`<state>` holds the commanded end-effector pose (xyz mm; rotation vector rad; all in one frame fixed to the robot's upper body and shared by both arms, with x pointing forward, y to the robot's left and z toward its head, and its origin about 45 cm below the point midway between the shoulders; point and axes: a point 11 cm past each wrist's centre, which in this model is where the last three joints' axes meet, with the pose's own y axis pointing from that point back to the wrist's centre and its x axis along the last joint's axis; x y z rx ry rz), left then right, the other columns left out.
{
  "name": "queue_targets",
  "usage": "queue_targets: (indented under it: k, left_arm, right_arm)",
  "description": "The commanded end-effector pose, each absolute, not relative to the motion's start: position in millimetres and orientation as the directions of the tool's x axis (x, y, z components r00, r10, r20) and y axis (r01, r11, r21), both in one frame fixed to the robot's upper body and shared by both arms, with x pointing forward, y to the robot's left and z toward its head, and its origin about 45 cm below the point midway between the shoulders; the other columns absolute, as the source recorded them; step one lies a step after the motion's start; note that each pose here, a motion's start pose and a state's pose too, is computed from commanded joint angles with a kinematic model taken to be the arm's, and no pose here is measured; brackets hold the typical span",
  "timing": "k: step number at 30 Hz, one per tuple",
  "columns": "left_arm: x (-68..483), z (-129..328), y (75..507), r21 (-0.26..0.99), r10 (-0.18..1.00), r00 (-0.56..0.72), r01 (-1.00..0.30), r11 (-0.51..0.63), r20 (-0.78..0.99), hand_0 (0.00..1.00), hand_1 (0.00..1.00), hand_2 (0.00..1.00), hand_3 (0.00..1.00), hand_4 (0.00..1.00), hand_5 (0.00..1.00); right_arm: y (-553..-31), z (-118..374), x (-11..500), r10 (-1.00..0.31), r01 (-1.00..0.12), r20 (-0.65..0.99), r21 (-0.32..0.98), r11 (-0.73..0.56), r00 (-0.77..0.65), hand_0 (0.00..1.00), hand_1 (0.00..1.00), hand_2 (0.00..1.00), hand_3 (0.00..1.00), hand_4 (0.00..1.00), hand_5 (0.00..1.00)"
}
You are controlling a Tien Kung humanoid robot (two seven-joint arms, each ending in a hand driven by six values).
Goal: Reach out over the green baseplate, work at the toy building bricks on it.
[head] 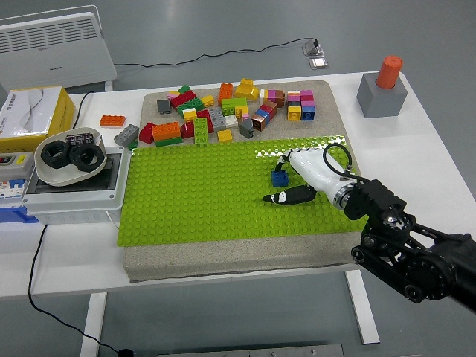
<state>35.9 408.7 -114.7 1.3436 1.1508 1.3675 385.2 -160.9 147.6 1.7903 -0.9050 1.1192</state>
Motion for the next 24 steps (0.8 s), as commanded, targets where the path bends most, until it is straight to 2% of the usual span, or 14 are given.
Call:
queue_targets:
  k: [24]
  left_arm:
    - [38.2,-114.1,410.2,0.981,0.981,-0.031,0.012,-0.191,0.192,0.792,0.717,0.717,0.802,0.732,0.842]
  right_arm:
    - [-163.2,140.1,386.7,-0.143,-0.874,0.921,0.282,-0.395,0.362,0.81,0.788,0.83,0.618,0.969,0.672]
